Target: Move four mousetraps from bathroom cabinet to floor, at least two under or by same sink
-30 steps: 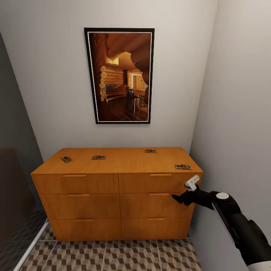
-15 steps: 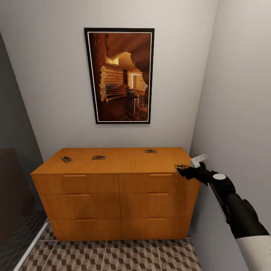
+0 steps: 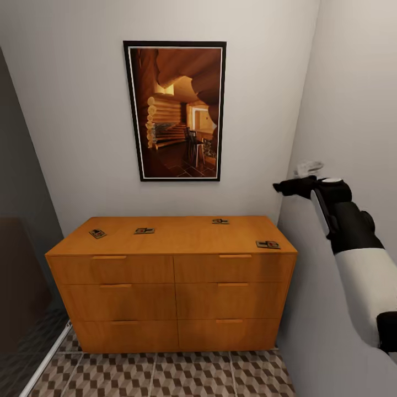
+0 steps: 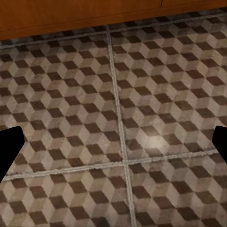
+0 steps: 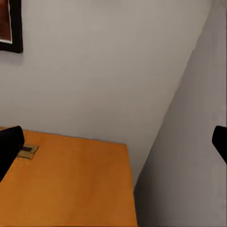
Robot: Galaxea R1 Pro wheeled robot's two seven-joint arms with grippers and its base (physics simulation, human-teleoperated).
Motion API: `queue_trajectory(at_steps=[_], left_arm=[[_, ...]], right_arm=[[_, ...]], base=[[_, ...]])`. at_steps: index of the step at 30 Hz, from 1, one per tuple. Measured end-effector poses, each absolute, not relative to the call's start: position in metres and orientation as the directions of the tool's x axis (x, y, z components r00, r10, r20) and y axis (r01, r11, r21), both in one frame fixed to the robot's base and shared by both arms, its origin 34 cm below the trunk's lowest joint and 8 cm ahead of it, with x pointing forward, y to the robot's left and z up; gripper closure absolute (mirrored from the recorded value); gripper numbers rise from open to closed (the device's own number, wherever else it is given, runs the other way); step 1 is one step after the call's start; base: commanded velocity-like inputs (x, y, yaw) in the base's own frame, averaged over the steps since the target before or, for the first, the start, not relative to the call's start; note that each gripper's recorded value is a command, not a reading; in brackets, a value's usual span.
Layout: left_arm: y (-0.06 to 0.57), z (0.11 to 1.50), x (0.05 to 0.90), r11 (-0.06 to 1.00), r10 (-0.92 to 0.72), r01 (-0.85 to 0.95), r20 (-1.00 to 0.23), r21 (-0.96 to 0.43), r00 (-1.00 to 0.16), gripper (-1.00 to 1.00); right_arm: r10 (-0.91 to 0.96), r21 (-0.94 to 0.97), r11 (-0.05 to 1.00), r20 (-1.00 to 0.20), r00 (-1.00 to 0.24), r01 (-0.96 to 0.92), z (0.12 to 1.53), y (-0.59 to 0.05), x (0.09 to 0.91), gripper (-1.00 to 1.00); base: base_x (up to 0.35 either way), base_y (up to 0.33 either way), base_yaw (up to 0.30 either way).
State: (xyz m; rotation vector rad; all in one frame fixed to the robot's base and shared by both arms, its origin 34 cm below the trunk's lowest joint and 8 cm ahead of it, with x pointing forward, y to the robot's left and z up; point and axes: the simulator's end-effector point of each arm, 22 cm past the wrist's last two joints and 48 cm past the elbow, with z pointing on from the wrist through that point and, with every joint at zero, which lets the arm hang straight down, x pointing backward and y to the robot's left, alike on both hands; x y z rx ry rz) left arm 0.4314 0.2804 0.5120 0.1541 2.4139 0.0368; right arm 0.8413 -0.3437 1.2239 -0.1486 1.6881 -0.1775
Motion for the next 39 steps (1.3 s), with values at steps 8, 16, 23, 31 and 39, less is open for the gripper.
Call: queue_trajectory(at_steps=[8,16,23,31,39], left_arm=[[0.28,0.512,0.431,0.992,0.121,0.102,-0.657,0.068,-0.744,-1.0],[0.281,0.512,0.431,0.992,0.122,0.102,-0.657,0.069,-0.744,-1.0],[0.284,0.512,0.43,0.992,0.122,0.1,-0.656,0.072,-0.745,-1.0],[0.28,0.511,0.43,0.992,0.121,0.103,-0.655,0.067,-0.746,-1.0],[0.279,0.511,0.43,0.993,0.12,0.103,-0.655,0.066,-0.746,-1.0]], right_arm=[[-0.1,-0.093,0.994,-0.983,-0.153,-0.05,1.327,-0.322,0.878,-1.0],[-0.194,-0.027,0.745,-0.965,-0.178,-0.667,1.323,-0.114,0.831,-1.0],[-0.283,0.003,0.542,-0.941,-0.186,-0.841,1.305,-0.077,0.785,-1.0],[-0.483,0.054,0.31,-0.851,-0.206,-0.949,1.246,-0.055,0.733,-1.0],[-0.554,0.047,0.217,-0.817,-0.163,-0.975,1.209,-0.086,0.726,-1.0]], base=[[0.0,0.0,0.0],[0.0,0.0,0.0],[0.0,0.0,0.0],[0.0,0.0,0.0],[0.0,0.0,0.0]])
